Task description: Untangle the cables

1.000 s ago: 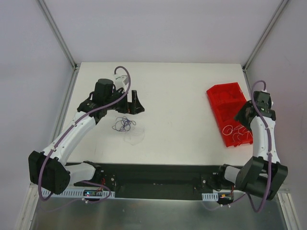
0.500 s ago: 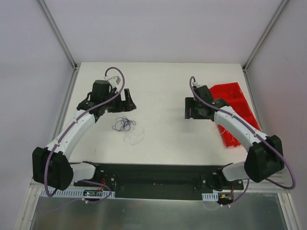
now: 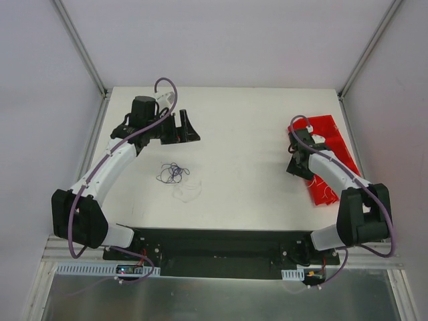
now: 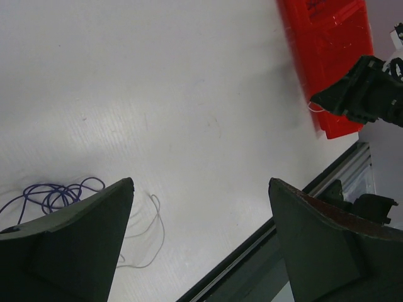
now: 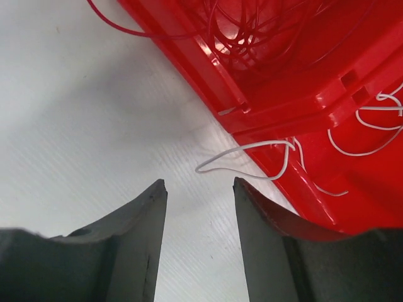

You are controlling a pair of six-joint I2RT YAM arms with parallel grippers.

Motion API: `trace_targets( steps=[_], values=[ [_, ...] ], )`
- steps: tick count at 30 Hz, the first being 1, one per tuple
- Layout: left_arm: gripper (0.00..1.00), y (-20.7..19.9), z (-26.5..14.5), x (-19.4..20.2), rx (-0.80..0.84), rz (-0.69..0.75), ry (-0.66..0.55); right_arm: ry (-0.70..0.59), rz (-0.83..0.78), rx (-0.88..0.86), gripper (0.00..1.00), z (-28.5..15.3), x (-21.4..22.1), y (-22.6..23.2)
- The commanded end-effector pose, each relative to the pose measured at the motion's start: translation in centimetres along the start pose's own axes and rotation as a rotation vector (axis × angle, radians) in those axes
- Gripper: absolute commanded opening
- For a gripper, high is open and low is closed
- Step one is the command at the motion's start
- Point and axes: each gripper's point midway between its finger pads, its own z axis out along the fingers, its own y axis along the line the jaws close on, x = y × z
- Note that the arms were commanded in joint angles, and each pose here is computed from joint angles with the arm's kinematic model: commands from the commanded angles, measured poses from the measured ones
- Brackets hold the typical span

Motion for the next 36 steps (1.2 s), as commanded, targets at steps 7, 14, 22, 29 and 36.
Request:
trace_targets(
  steps=[7,14,22,29,36],
  values=[
    [0.87,-1.0,-0.4,1.5,0.081,0.031,0.027,-0.024,0.148,0.190,0.48,2.3,-1.3,-0.5],
    [0.87,-1.5,-1.2,1.7,0.095,0.049,0.008,-0.054,0.148,0.215,0.06,0.4,-1.6,-2.3],
    [0.87,-2.8,-2.0,1.5,0.143,0.055,-0.010,-0.133,0.304,0.127,0.01,-1.8,-3.5,-7.4],
    [0.88,-3.0,-2.2,1.7,0.160,0.053,-0.019,-0.015,0.504,0.121,0.01,3.3,-3.6,-11.5],
    [0.88,-3.0,-2.1,1.9,0.167,0.050,-0.013,0.137,0.580,0.010,0.01,6.4,-3.3,-11.1]
  ],
)
